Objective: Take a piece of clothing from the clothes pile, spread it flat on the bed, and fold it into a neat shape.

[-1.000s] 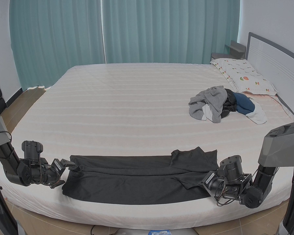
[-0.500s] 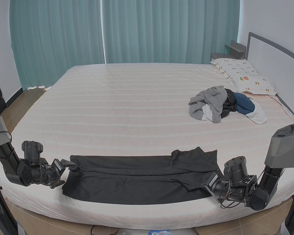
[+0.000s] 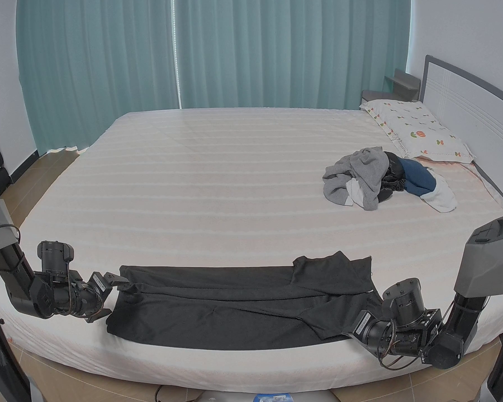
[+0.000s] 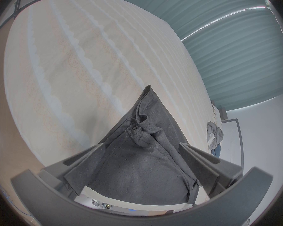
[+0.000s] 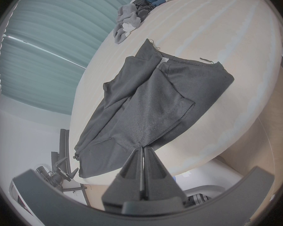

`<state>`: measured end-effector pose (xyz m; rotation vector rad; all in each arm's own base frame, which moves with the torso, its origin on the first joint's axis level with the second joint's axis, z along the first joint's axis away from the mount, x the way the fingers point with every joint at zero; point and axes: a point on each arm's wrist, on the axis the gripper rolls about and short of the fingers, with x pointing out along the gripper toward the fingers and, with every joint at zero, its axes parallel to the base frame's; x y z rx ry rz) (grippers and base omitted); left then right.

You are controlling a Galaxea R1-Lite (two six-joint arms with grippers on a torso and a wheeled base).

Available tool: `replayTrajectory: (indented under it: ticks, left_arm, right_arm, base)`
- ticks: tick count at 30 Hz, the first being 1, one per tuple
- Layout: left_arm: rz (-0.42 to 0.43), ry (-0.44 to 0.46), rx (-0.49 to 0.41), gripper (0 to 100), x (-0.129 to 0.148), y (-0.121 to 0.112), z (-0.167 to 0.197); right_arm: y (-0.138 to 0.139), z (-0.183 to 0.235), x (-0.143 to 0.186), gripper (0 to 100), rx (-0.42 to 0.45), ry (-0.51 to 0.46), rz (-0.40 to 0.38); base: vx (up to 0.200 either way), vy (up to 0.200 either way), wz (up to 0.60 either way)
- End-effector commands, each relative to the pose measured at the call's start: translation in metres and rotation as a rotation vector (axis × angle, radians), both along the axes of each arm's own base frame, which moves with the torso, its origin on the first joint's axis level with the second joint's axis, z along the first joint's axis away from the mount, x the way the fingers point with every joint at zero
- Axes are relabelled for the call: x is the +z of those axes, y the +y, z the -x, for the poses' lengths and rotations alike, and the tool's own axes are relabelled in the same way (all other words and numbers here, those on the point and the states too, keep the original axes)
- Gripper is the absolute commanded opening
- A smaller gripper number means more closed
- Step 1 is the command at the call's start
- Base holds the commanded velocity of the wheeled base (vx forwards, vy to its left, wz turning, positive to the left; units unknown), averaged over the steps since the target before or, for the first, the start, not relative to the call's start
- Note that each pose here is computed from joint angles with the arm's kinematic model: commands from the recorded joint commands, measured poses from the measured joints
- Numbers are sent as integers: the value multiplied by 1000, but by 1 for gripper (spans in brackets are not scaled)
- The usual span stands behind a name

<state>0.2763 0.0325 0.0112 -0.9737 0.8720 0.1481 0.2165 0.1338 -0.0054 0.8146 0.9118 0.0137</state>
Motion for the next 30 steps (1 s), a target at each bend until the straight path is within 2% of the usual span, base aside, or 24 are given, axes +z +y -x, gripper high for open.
replayTrajectory:
  ticks: [1,8,14,19,30]
  left_arm:
    - [1,1,0,100,0,0,0]
    - [1,1,2,100,0,0,0]
    - [2,-1,-1,100,0,0,0]
    - [1,1,0,100,-1,0,0]
    - [2,1,-1,100,-1,0,0]
  right_arm:
    - [-1,1,-6,100,11,18,26]
    - [-5,2,8,100,7,-31,7]
    - [-33,-10,33,100,-46,-133,23]
    - [-44,-15,31,100,-57,-141,59]
    - [-46,-23,13,100,-16,-97,49]
  base:
    - [0,0,0]
    - [0,0,0]
    - [0,0,0]
    - [0,0,0]
    - [0,0,0]
